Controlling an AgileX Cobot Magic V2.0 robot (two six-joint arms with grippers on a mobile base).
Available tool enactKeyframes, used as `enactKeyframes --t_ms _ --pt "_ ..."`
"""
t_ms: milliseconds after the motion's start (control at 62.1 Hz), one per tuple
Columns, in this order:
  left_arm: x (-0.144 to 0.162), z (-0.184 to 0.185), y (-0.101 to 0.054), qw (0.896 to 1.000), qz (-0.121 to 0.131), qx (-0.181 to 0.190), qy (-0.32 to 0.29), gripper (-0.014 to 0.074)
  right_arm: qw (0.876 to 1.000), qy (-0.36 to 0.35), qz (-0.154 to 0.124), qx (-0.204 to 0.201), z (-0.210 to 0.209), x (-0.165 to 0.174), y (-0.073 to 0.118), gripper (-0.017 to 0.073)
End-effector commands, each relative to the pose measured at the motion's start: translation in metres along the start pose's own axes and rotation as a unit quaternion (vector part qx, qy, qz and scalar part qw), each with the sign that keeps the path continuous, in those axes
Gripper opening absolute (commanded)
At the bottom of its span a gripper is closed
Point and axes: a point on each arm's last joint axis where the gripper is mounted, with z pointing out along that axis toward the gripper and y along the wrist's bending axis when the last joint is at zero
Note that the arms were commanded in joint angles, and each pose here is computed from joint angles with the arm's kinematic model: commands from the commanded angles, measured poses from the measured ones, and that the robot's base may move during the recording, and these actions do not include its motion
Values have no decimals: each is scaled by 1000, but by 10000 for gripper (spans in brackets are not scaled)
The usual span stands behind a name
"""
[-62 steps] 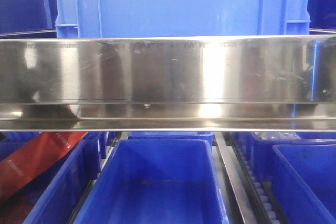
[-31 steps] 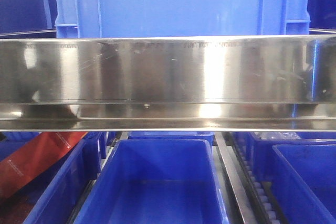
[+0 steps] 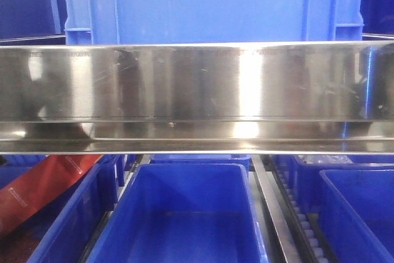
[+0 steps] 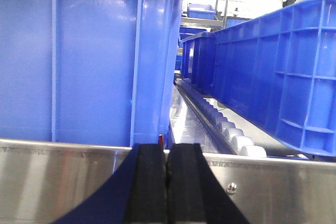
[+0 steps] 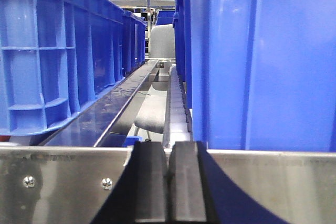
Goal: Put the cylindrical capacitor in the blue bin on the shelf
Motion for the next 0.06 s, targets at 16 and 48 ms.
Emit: enactKeyframes --t_ms 16,48 --pt "-2 0 0 1000 -2 0 -11 -111 1000 -7 -2 2 0 -1 0 -168" --pt "-2 0 0 1000 -2 0 -11 -111 1000 -7 -2 2 0 -1 0 -168"
